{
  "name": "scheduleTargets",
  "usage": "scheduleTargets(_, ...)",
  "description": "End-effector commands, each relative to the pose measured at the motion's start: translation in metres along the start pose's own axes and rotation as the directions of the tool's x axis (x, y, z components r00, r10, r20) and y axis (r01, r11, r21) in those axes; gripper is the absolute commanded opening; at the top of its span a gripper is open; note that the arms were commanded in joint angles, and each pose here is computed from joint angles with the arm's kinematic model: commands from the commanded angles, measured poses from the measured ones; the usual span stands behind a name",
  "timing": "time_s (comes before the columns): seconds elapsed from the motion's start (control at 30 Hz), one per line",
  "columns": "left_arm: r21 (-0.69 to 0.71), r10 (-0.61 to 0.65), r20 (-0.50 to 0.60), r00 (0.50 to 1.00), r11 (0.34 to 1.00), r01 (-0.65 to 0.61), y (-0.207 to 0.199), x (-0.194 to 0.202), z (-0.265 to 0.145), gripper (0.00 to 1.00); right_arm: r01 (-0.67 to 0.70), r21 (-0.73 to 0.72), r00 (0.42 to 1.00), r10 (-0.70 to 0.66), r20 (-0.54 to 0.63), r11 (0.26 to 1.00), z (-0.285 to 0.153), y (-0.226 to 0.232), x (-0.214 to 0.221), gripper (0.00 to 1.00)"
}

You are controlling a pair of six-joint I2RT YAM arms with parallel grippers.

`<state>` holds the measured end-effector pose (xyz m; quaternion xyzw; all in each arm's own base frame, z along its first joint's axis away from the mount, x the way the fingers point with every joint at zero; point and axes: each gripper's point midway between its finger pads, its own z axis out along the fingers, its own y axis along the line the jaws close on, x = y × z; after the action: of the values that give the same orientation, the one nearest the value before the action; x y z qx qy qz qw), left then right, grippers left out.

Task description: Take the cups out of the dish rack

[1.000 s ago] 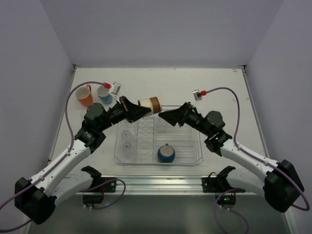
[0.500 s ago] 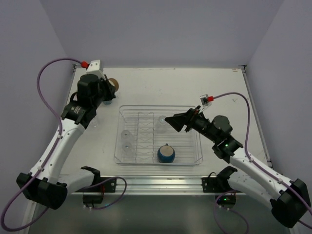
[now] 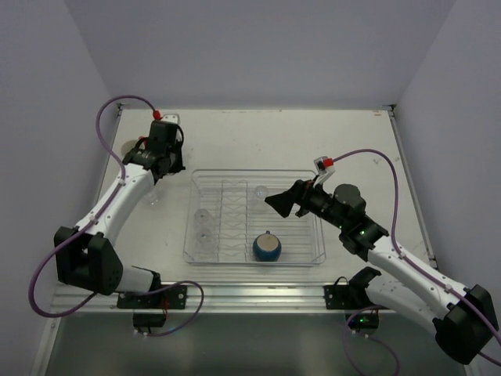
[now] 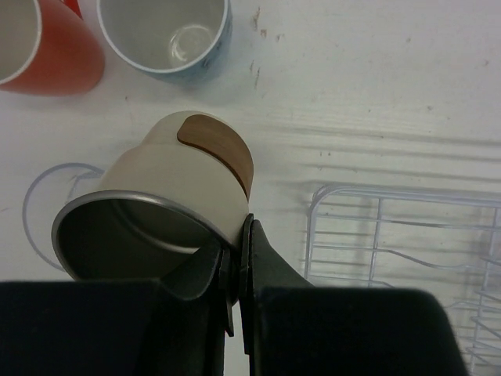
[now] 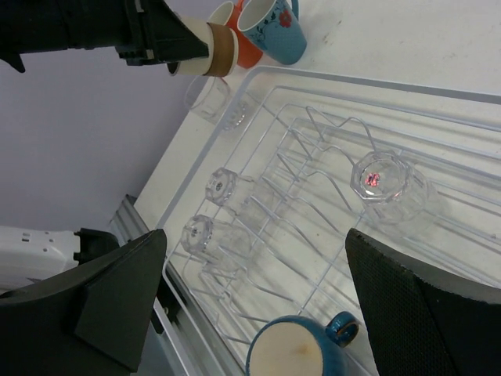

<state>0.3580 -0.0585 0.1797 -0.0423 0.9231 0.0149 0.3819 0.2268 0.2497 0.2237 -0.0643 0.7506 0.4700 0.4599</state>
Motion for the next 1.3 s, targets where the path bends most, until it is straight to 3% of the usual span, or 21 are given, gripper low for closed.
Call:
scheduleTargets(0.0, -0.014, 0.05, -0.058, 0.997, 0.999, -0.051, 0.005, 0.016, 0.015, 0.0, 0.041, -0.009, 0.998, -0.041, 0.051, 0.999, -0.001, 0.009, -0.021, 0.99)
scheduleTargets(0.63, -0.047, 0.097, -0.247, 0.964, 0.993, -0.112, 0.006, 0.075, 0.067, 0.0, 0.03, -0.01, 0.998, -0.029, 0.047, 1.0, 0.001, 0.009, -0.02, 0.99)
scheduleTargets(0.77, -0.062, 0.106, -0.251, 0.962, 0.99, -0.126, 0.008, 0.075, 0.071, 0.07, 0.018, -0.028, 0.999, -0.016, 0.044, 0.999, 0.003, 0.011, -0.018, 0.99)
scheduleTargets(0.83, -0.069, 0.108, -0.251, 0.962, 0.989, -0.129, 0.009, 0.074, 0.073, 0.19, 0.015, -0.033, 0.999, -0.014, 0.035, 0.999, 0.004, 0.012, -0.016, 0.99)
scheduleTargets(0.97, -0.095, 0.108, -0.244, 0.964, 0.986, -0.135, 0.013, 0.071, 0.073, 0.3, 0.013, -0.027, 1.0, -0.012, 0.023, 1.0, 0.005, 0.01, -0.013, 0.99)
scheduleTargets(1.13, -0.117, 0.109, -0.229, 0.967, 0.983, -0.138, 0.017, 0.067, 0.07, 0.34, 0.03, -0.013, 0.999, -0.03, 0.03, 0.999, 0.001, 0.01, -0.017, 0.99)
scheduleTargets(1.27, -0.085, 0.077, -0.132, 0.988, 0.992, -0.089, 0.01, 0.039, 0.053, 0.44, 0.038, 0.036, 0.999, -0.038, 0.011, 0.999, -0.003, 0.004, -0.015, 0.97)
